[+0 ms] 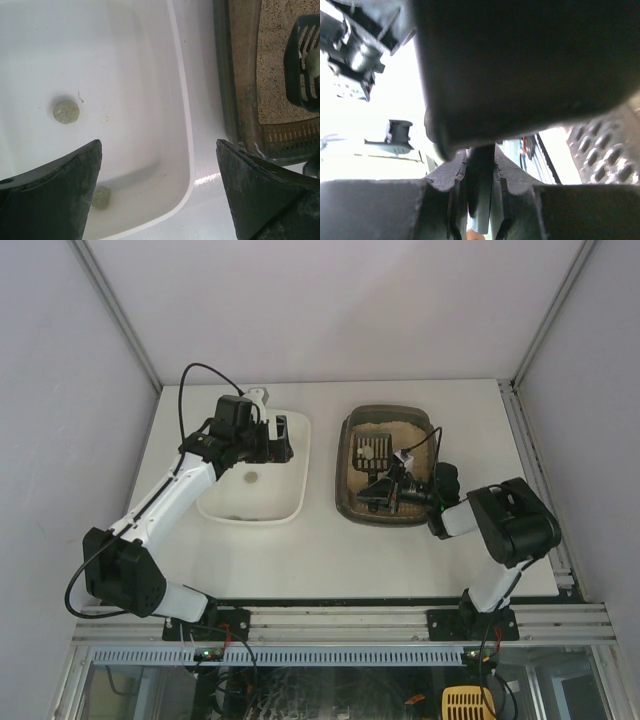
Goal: Clean the litter box
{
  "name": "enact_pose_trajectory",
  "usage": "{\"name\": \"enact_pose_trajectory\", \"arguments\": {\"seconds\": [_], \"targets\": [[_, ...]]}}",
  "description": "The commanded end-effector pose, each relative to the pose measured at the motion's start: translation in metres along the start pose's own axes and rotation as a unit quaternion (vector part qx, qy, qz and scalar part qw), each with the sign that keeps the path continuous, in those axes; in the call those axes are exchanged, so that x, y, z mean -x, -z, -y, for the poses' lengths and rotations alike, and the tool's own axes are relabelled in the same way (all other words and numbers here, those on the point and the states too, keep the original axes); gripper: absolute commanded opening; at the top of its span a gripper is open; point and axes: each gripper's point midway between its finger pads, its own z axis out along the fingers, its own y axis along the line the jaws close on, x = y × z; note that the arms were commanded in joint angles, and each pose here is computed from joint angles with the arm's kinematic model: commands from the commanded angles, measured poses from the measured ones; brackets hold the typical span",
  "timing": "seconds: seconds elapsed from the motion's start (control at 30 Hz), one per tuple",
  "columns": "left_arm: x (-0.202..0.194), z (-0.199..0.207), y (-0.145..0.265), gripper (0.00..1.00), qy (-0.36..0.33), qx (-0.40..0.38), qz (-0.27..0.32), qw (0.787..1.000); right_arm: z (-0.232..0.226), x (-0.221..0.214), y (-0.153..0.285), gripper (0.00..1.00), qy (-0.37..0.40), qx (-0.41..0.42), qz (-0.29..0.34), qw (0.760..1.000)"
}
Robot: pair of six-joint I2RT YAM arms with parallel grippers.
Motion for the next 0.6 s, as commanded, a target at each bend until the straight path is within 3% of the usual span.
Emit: {"name": "enact_pose_trajectory", "arguments": {"seconds": [0.0, 0.07, 0.23, 0.4, 0.57], "targets": [[0.006, -0.001, 0.007, 1.0, -0.012, -0.004, 0.022, 1.0, -0.021, 0.01, 0.017, 0.0, 0.076, 0.011, 0.028, 0.997], [0.006, -0.001, 0.008, 1.0, -0.013, -0.003, 0.023, 1.0, -0.024, 0.019, 0.025, 0.0, 0.082, 0.015, 0.048, 0.995], [0.006, -0.002, 0.006, 1.0, -0.013, -0.002, 0.022, 1.0, -0.013, -0.016, 0.0, 0.0, 0.099, -0.024, -0.024, 0.995], [0.006, -0.002, 0.008, 1.0, -0.014, -0.003, 0.024, 1.0, -0.021, 0.009, 0.023, 0.0, 0.083, -0.002, 0.029, 0.996], [0.006, -0.002, 0.009, 1.0, -0.016, -0.002, 0.025, 1.0, -0.014, -0.012, 0.002, 0.0, 0.088, -0.016, -0.017, 0.996]]}}
